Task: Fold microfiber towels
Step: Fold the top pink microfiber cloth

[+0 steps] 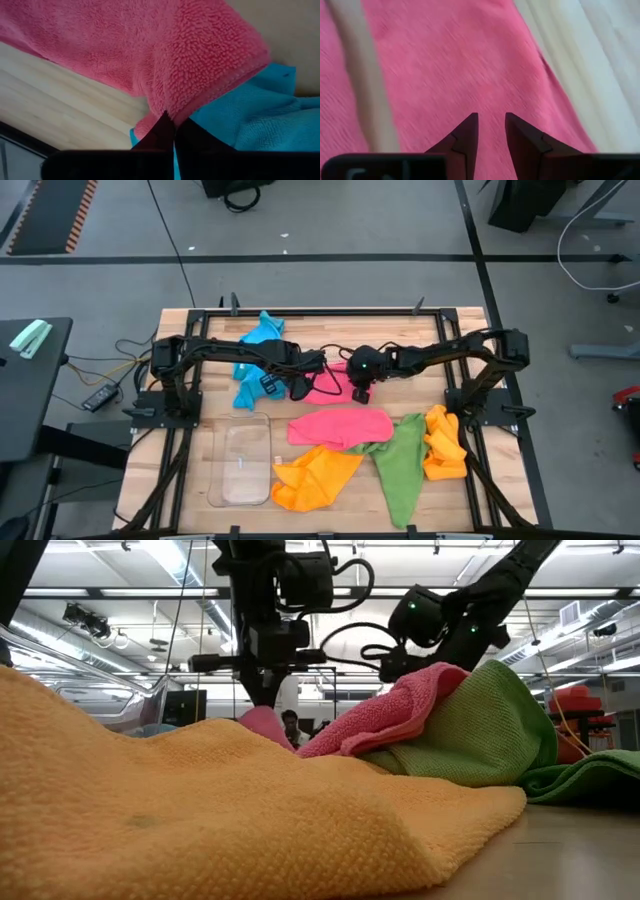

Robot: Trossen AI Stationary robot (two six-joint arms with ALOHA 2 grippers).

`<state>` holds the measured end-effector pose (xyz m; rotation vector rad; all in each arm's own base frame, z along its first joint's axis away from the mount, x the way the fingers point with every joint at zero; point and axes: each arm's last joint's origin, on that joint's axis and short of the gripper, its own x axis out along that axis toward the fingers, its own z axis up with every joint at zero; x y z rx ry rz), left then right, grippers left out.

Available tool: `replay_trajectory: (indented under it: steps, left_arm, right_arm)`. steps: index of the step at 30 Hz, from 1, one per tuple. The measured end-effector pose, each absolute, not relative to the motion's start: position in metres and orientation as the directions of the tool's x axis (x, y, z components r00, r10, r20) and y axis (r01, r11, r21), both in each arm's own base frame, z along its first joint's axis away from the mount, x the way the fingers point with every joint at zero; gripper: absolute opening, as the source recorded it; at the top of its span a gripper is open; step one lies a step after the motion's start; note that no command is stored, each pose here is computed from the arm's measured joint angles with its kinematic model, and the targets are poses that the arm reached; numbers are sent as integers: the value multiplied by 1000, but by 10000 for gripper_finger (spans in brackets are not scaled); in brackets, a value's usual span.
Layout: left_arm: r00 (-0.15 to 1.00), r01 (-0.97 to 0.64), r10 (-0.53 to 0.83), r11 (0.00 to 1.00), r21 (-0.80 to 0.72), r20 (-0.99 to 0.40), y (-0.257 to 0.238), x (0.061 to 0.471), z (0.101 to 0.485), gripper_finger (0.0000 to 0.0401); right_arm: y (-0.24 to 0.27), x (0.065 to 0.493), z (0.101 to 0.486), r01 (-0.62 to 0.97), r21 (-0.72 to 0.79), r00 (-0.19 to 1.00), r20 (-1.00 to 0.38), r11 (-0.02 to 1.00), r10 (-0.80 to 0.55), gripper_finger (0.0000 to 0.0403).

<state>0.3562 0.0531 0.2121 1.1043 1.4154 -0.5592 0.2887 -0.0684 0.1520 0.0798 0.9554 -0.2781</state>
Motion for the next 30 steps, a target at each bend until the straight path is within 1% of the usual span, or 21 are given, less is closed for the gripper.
replay_trajectory:
  steps: [6, 8, 12, 15, 17, 22, 25, 30]
  left_arm:
    - [146, 860, 293, 435, 267, -945, 52, 356, 212, 21]
    - [146, 860, 293, 435, 267, -945, 52, 356, 212, 19]
    - [147, 865, 293, 426, 266, -945, 53, 356, 212, 7]
    - [159, 862, 294, 425, 278, -942, 53, 358, 212, 11]
    - [177, 860, 297, 417, 294, -938, 53, 360, 213, 12]
    - [226, 871, 301, 363, 330, -926, 52, 364, 214, 8]
    - [264, 867, 305, 342, 364, -915, 52, 368, 215, 13]
    - [313, 854, 295, 327, 403, -903, 53, 373, 217, 6]
  right_arm:
    - [-75, 262, 169, 258, -101, 439, -874, 961, -210, 106]
    - [-78, 255, 171, 253, -111, 406, -889, 961, -210, 106]
    - [-82, 245, 162, 244, -124, 366, -907, 962, -210, 106]
    - [-81, 236, 148, 248, -123, 332, -921, 961, -204, 106]
    - [-81, 231, 140, 260, -121, 346, -914, 958, -210, 106]
    - [-77, 225, 127, 261, -123, 385, -896, 957, -220, 106]
    - [-75, 225, 125, 266, -124, 408, -884, 956, -228, 106]
    - [-75, 227, 125, 269, -123, 426, -874, 955, -233, 106]
